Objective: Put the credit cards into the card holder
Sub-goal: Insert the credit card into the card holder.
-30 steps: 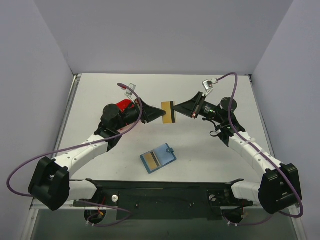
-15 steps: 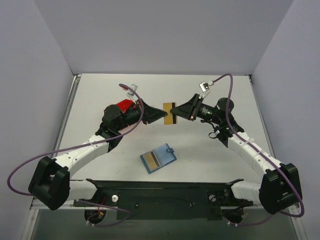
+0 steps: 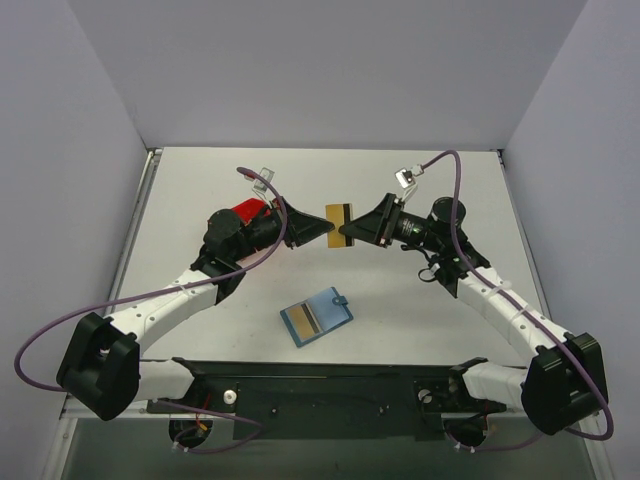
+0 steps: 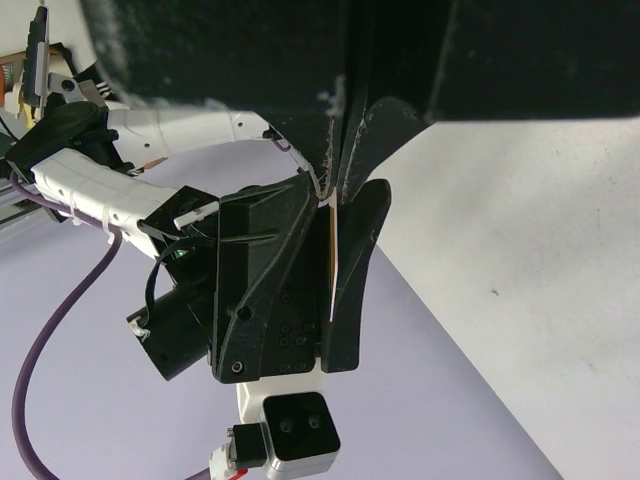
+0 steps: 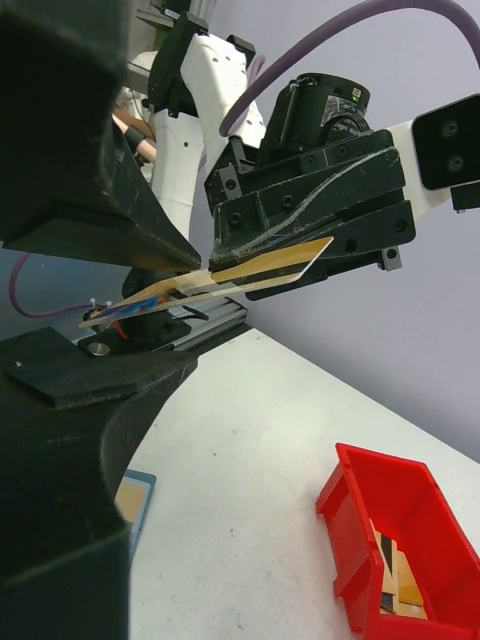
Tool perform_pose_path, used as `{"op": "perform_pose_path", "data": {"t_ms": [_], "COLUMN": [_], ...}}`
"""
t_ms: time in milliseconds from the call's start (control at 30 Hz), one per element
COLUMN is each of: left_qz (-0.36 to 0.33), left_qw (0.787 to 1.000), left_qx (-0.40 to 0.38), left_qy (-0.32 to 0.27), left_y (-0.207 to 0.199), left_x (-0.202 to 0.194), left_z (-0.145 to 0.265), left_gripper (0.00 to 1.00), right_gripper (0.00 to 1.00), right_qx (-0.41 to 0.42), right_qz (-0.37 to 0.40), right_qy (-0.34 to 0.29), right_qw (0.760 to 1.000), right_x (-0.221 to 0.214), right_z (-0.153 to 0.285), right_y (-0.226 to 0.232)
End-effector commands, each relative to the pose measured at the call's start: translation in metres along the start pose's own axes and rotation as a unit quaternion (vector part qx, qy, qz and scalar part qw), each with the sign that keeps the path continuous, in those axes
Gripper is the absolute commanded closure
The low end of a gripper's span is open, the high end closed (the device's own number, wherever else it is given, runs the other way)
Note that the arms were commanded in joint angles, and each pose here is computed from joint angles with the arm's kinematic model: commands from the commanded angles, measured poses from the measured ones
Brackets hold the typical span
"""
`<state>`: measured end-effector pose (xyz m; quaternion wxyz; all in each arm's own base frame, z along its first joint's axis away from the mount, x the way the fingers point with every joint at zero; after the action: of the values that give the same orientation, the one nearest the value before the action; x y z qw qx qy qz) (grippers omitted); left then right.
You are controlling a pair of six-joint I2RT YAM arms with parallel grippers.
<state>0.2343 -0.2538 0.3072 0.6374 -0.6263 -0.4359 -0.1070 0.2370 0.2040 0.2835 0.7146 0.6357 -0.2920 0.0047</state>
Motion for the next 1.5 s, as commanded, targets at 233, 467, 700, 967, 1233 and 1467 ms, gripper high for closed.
{"op": "perform_pose_path", "data": {"t_ms": [233,467,700,967,1233,1467], "left_qz": [-0.015,-0.007,0.003,0.007,0.021,-0.003], "left_qw": [0.999,0.999,0.999,0.999,0.999,0.999], "left_qx": [-0.033,-0.042,-0.042,-0.037,-0.036,0.036], "left_qy": [-0.011,0.009,0.017,0.013,0.014,0.022], "left_y": [-0.016,-0.015,-0.012,-0.010,-0.003,0.017], "left_x": [0.011,0.006,0.002,0.004,0.003,0.009], "left_z": [-0.004,-0.004,-0.003,-0.005,-0.009,0.007], "left_gripper": [1.00,1.00,1.00,1.00,0.90,0.43], "right_gripper": [0.69,0.68,0.71,0.83,1.00,1.00], "right_qx": [0.039,0.035,0.034,0.032,0.028,-0.118], "right_qz": [0.059,0.071,0.078,0.071,0.070,0.071], "right_qy": [-0.011,-0.009,-0.008,0.000,0.008,-0.012], "right_qw": [0.997,0.997,0.996,0.997,0.997,0.990], "right_x": [0.008,0.007,0.007,0.004,0.003,0.006], "right_z": [0.003,0.004,0.006,0.007,0.007,0.020], "right_y": [0.028,0.028,0.030,0.028,0.026,0.001]}}
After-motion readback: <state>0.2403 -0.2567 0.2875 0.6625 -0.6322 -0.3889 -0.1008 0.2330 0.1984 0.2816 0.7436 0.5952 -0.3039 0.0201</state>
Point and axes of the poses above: each gripper's point midway between its finger pads, its own z axis back along the fingers, its own y axis along the line the jaws close on, x = y × z, the point moved 7 cm from there along z, back along the fingers, and after that the axes turned 8 degrees about -z, right-handed, at the moved point
